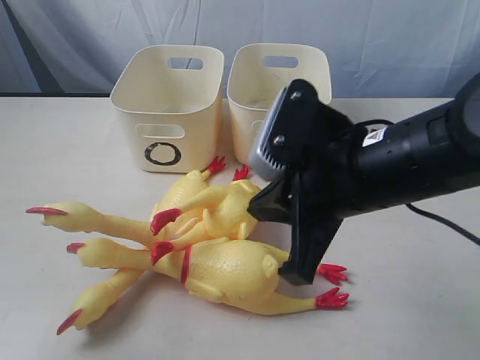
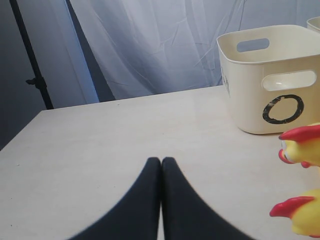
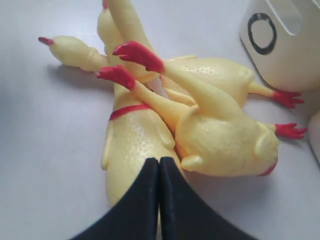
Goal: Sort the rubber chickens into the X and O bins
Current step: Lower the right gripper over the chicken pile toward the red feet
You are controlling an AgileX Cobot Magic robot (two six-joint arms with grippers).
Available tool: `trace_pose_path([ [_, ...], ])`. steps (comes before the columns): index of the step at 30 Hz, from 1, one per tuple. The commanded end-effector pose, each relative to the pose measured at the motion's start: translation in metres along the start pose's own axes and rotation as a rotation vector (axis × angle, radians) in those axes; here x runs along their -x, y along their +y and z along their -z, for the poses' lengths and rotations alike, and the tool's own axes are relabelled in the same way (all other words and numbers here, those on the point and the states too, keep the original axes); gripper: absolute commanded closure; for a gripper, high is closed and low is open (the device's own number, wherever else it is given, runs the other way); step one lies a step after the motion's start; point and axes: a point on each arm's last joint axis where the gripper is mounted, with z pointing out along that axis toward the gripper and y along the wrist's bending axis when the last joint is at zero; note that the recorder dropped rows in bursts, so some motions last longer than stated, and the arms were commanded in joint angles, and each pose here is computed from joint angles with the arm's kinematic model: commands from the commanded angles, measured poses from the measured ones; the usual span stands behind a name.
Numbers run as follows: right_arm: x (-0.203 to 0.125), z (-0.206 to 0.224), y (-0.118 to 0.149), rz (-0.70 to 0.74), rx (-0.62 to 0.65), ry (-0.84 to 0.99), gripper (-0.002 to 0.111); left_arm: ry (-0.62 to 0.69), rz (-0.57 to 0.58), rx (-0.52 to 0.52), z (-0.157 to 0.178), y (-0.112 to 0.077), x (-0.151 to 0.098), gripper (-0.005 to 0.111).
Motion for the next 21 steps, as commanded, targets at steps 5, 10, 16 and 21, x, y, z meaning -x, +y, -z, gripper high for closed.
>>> trace_pose_path([
  [5, 0.012, -0.03, 0.011, 0.21, -0.07, -0.018, 0.109, -0.011, 0.001, 0.001, 0.0, 0.0, 0.0, 0.106],
  [10, 0.016, -0.047, 0.021, 0.296, -0.09, -0.02, 0.109, -0.011, 0.001, 0.001, 0.0, 0.0, 0.0, 0.106],
  [16, 0.021, -0.063, 0.033, 0.349, -0.131, -0.035, 0.109, -0.013, 0.001, 0.001, 0.0, 0.0, 0.001, 0.106],
  [21, 0.027, -0.073, 0.038, 0.388, -0.208, -0.06, 0.109, -0.013, 0.001, 0.001, 0.0, 0.0, 0.001, 0.106],
])
